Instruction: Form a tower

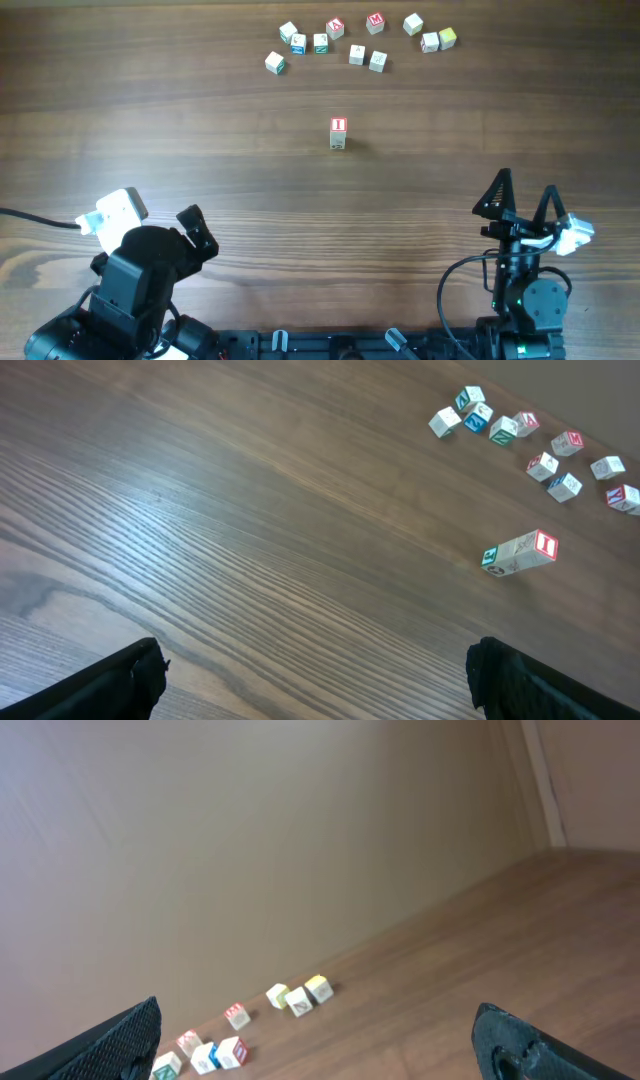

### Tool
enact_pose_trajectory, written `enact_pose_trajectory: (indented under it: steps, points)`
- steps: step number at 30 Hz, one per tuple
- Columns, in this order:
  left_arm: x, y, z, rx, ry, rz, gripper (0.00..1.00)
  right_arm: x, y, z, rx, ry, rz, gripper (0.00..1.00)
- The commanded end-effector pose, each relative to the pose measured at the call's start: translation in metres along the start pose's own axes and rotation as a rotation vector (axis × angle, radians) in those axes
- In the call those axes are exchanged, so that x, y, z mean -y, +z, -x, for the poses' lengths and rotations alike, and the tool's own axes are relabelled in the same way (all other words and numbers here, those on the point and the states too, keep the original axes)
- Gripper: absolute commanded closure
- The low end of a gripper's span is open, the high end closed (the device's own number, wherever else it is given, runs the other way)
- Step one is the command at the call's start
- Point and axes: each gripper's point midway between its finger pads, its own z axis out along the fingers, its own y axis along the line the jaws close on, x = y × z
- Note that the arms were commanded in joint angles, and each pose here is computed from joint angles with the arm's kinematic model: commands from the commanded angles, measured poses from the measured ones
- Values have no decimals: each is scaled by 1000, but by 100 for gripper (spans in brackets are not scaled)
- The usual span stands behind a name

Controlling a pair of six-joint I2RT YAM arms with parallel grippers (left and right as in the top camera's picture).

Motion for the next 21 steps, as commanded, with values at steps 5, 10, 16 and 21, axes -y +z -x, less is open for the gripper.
enact_pose_trajectory:
  steps: [5, 10, 16, 21]
  points:
    - [0, 0, 0, 1, 17, -1, 0, 19, -2, -18, -67, -31, -87, 0]
    - [0, 0, 0, 1, 17, -1, 0, 20, -2, -18, -71, -127, -87, 0]
    - [0, 0, 0, 1, 17, -1, 0, 23, -2, -18, -79, -200, -85, 0]
    - [0, 0, 0, 1, 17, -1, 0, 12, -1, -26, -114, -209, -10, 0]
